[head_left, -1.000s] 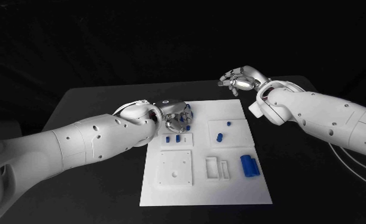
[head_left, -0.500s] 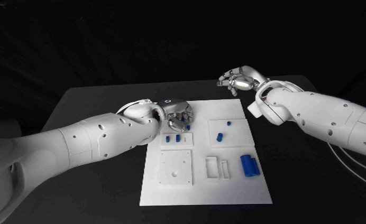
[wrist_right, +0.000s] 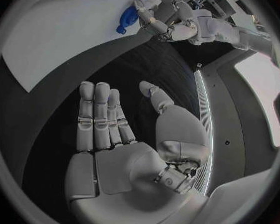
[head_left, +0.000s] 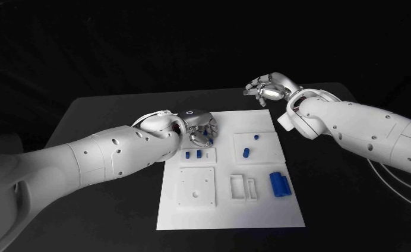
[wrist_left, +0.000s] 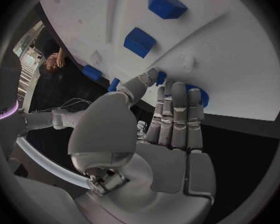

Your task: Assemble the parts on the task board

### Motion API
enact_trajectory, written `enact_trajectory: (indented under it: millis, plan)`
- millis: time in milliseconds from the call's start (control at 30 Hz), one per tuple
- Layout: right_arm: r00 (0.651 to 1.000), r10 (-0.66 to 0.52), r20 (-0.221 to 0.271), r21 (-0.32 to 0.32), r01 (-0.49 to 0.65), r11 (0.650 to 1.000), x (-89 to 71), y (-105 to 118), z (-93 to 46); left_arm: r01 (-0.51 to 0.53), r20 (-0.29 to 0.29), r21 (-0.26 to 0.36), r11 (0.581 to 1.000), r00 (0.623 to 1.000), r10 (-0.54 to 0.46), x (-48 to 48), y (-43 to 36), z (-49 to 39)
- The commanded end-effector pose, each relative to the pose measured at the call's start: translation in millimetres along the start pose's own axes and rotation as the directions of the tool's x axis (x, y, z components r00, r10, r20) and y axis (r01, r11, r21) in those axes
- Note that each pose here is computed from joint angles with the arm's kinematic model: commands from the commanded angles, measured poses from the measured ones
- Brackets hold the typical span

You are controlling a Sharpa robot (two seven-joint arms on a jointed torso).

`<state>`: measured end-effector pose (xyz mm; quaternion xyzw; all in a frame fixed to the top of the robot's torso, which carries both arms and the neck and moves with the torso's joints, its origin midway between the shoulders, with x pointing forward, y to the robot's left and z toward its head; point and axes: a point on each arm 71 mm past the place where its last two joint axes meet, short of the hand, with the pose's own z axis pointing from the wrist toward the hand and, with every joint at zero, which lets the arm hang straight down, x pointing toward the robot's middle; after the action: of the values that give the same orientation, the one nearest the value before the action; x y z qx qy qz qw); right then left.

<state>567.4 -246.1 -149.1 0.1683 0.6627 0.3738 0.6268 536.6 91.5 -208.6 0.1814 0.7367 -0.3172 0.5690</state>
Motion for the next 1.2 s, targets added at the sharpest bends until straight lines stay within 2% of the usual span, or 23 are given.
enact_trajectory:
  millis: [33,233,367,833,1200]
  plan:
    - [1.0,0.005,-0.004,-0.009,-0.005,1.0,0.4,1.0,0.2,-0.011,-0.068,-0.01,1.0,0.998,0.011,10.6,0.3,-0.7]
    - [1.0,0.005,-0.004,-0.009,-0.005,1.0,-0.4,0.3,-0.4,-0.022,-0.083,-0.064,0.998,0.996,0.016,11.1,7.5,-2.4]
    - [1.0,0.005,-0.003,-0.01,-0.005,1.0,-0.5,0.4,-0.2,-0.022,-0.101,-0.075,0.997,0.995,0.015,12.4,8.8,-3.1]
    - [1.0,0.005,-0.004,-0.012,-0.005,1.0,0.2,1.0,0.1,-0.001,-0.112,-0.062,0.998,0.994,-0.005,16.9,6.1,-3.2]
    - [1.0,0.005,-0.004,-0.013,-0.005,1.0,0.2,1.1,0.1,0.013,-0.092,-0.054,0.998,0.996,-0.018,18.7,6.1,-3.8]
